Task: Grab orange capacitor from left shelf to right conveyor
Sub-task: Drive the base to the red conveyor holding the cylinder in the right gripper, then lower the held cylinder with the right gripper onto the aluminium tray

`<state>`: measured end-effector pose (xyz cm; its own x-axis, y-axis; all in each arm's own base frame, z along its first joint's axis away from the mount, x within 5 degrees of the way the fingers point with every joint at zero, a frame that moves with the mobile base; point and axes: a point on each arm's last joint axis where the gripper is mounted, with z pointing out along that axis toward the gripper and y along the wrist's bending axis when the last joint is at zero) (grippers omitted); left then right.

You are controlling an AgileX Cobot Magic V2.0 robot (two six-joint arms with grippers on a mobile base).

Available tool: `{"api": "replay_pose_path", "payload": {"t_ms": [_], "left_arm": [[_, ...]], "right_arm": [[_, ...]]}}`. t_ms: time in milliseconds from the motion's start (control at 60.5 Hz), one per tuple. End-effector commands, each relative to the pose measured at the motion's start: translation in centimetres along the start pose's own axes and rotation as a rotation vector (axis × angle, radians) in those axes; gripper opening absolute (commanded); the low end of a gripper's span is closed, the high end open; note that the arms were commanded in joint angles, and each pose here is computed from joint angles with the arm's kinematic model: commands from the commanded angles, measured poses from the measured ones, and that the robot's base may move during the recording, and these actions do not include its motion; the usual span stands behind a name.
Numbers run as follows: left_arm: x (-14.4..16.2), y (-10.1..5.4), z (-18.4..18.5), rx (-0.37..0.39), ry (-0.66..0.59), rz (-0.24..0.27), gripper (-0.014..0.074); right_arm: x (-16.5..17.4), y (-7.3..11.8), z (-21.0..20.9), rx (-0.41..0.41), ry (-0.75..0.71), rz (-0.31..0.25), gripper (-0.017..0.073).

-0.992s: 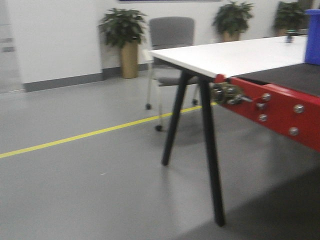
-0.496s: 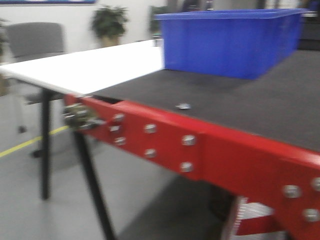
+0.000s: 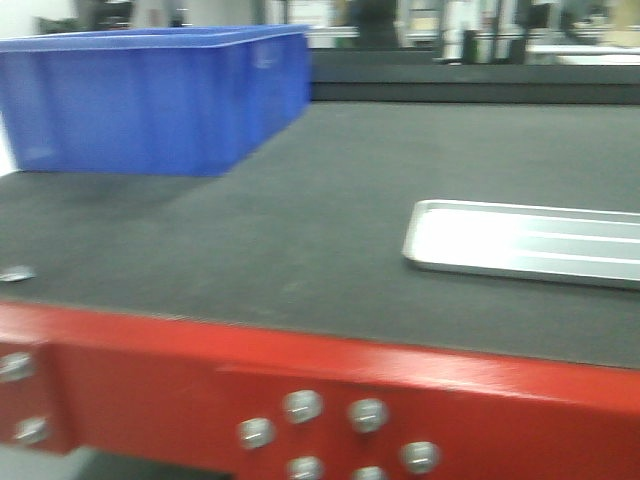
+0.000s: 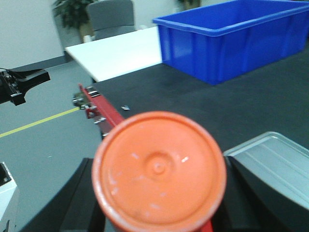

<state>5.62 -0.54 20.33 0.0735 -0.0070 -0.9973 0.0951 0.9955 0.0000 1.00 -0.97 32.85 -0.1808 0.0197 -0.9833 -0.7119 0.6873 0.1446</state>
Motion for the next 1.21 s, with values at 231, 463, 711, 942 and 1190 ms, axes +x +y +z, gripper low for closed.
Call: {"api": "replay_pose_path", "payload": {"t_ms": [231,463,711,942,1190], "left_arm": [[-0.97,-0.01,0.03,0.003,-0.082,-0.006,-0.0105],[-0.97,-0.01,0.03,0.003,-0.082,-0.006,-0.0105],[-0.97,-0.01,0.03,0.003,-0.082,-0.006,-0.0105],[-0.97,-0.01,0.03,0.003,-0.082,-0.006,-0.0105],[-0.97,-0.01,0.03,0.003,-0.082,-0.006,-0.0105]], "right_arm": [[-1.52,0.27,-0.11,-0.018,-0.097,-0.023,0.0058],[-1.52,0.27,-0.11,-0.018,-0.097,-0.023,0.0058],[-1.52,0.27,-0.11,-0.018,-0.097,-0.023,0.0058],[-1.52,0.27,-0.11,-0.018,-0.097,-0.023,0.0058],[-1.84,0.38,-0.15,-0.03,-0.133,-0.023,0.0058]]}}
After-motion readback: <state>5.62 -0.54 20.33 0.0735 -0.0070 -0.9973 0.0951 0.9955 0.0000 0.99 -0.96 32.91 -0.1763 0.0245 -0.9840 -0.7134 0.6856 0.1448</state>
